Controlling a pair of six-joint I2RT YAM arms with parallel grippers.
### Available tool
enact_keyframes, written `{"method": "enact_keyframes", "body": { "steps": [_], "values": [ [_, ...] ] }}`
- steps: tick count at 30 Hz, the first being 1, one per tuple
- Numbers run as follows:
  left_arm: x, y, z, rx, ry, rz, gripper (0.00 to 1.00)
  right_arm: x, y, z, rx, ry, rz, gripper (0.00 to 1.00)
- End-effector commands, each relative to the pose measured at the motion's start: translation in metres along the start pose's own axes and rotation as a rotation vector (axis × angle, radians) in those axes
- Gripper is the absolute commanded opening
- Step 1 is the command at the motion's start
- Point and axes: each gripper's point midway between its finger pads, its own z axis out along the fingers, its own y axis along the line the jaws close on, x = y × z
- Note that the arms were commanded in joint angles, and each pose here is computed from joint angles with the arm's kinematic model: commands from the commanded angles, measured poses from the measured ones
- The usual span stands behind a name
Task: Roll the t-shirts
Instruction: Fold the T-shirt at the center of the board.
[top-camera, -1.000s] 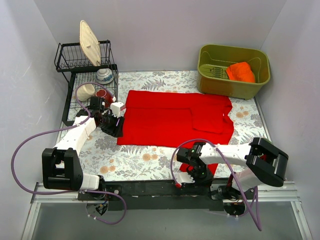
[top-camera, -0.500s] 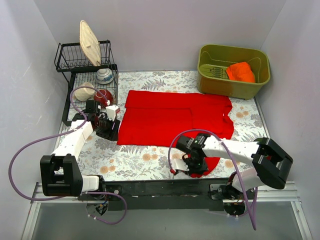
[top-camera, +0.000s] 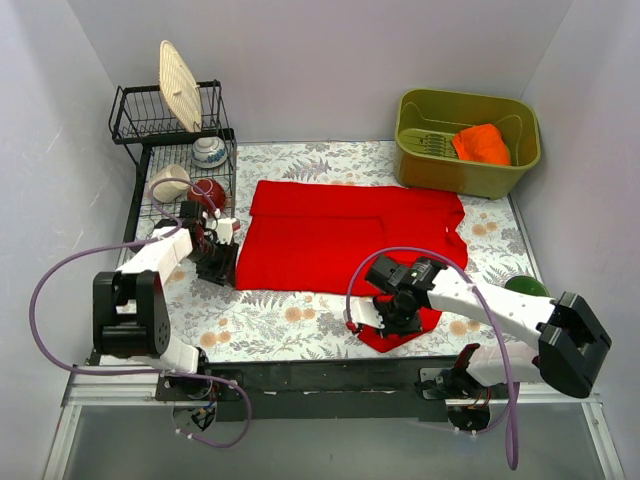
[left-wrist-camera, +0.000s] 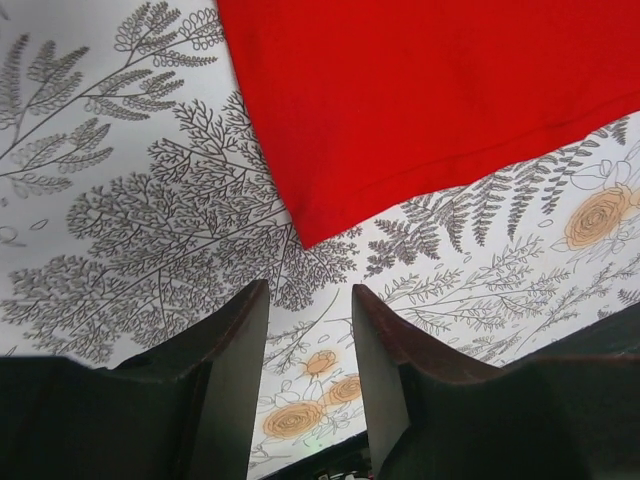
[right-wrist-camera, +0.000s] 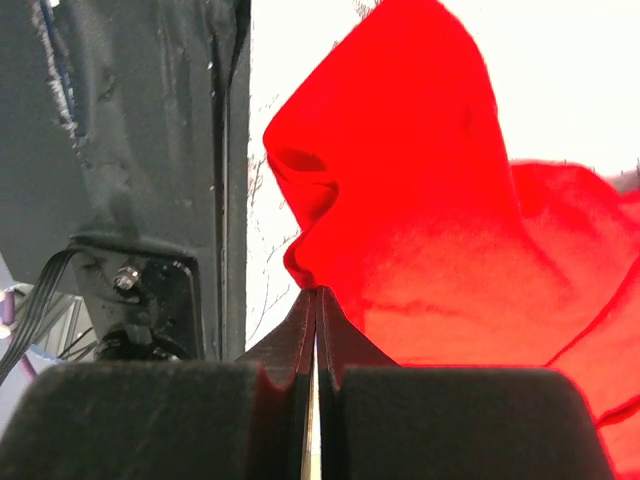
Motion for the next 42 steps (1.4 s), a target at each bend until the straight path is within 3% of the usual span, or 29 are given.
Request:
{"method": "enact_keyframes", "body": {
  "steps": [1,18,20,23,27,42],
  "values": [
    [-0.008,-0.004,0.004,0.046,-0.004,-0.012,0.37,0.005,0.010,-0.015,0.010,-0.029,0.034,0.01],
    [-0.011,-0.001,0.041,0.030,0.028,-0.052,0.38,0.023,0.004,-0.028,0.082,-0.048,0.144,0.01],
    [-0.011,-0.003,0.046,0.028,0.032,-0.046,0.35,0.025,0.004,-0.028,0.085,-0.043,0.152,0.01],
    [-0.006,-0.007,0.049,0.035,0.062,-0.031,0.23,0.028,0.002,-0.030,0.098,-0.041,0.167,0.01],
    [-0.001,-0.004,0.044,0.005,0.070,-0.019,0.01,0.032,-0.005,-0.036,0.123,-0.044,0.209,0.01],
    [-0.066,-0.013,-0.020,-0.003,-0.036,0.064,0.00,0.057,-0.014,-0.104,0.388,-0.094,0.415,0.01]
  ]
}}
